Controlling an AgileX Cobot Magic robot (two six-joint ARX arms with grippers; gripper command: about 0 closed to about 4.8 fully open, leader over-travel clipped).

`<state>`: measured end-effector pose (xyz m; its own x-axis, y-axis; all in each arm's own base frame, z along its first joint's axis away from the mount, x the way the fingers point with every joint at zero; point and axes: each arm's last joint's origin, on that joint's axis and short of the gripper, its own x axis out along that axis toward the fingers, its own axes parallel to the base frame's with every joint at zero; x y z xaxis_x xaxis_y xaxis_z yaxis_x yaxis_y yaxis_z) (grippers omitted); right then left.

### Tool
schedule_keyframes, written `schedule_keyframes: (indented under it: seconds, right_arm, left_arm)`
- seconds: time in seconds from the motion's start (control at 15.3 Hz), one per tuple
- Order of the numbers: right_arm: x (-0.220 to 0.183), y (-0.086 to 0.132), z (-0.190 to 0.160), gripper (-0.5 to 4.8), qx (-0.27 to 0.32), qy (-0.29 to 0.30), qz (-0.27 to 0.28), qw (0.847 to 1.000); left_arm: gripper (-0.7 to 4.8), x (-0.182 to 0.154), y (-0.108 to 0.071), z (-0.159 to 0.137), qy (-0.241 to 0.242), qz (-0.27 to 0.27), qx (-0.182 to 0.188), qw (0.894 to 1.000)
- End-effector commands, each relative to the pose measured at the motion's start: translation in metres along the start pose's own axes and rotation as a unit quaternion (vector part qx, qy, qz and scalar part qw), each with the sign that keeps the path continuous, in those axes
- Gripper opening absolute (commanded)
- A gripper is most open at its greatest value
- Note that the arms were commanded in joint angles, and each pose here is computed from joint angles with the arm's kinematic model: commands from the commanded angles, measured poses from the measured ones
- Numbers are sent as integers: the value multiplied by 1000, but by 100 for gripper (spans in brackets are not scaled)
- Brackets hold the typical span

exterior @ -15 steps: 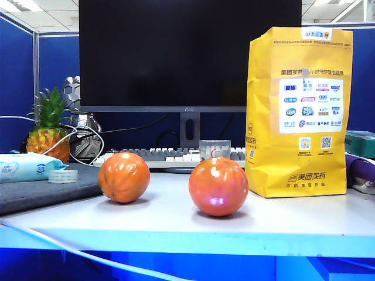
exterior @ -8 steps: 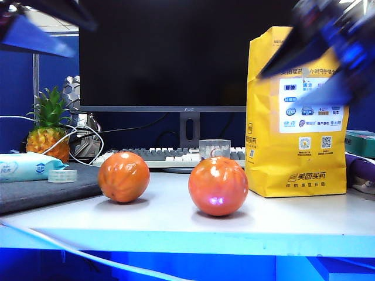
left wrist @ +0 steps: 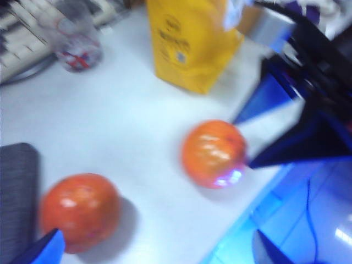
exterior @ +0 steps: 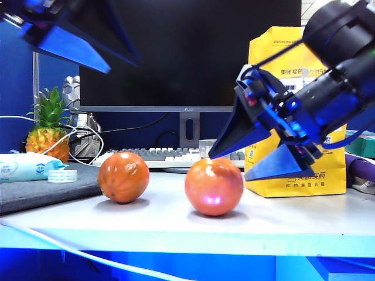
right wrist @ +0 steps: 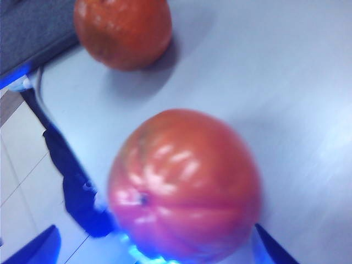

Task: Pick up the orange and throw it into the yellow paper bag.

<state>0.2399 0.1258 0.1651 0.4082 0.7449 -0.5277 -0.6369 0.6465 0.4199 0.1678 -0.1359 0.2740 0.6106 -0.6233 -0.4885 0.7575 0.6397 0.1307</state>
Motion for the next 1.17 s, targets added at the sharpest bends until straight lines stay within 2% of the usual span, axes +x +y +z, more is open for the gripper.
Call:
schedule_keyframes:
  seconds: [0.07,0.26,0.72,0.78,0.85,0.91,0.98,1.04,1.17]
  right_arm:
    - [6,-3,9,479,-33,-44,-11,998]
    - [9,-3,9,479,-40,-51,-19,998]
    - [23,-12,-1,479,-27,-29,-23,999]
    - [23,-12,-1,451,-27,-29,-23,999]
    - [23,-12,-1,389,-29,-32,-23,999]
    - [23,-12,0,382,-31,-35,-22,999]
    - [23,-11,1,333,-32,-38,-22,999]
    - [23,-11,1,237,-34,-41,-22,998]
    - [23,-11,3,237,-38,-50,-16,998]
  left_arm:
    - [479,5,-4,5,-12,2,-4,1000]
    - [479,8,-4,4,-9,2,-6,1000]
    - [479,11,-3,5,-12,2,-8,1000]
    - [479,11,-3,5,-12,2,-8,1000]
    - [479,11,-3,5,-12,2,-8,1000]
    - [479,11,-3,5,-12,2,-8,1000]
    - [479,11,-3,5,-12,2,-8,1000]
    - [479,11,-3,5,-12,2,-8,1000]
    - [479,11,-3,5,-12,2,-8,1000]
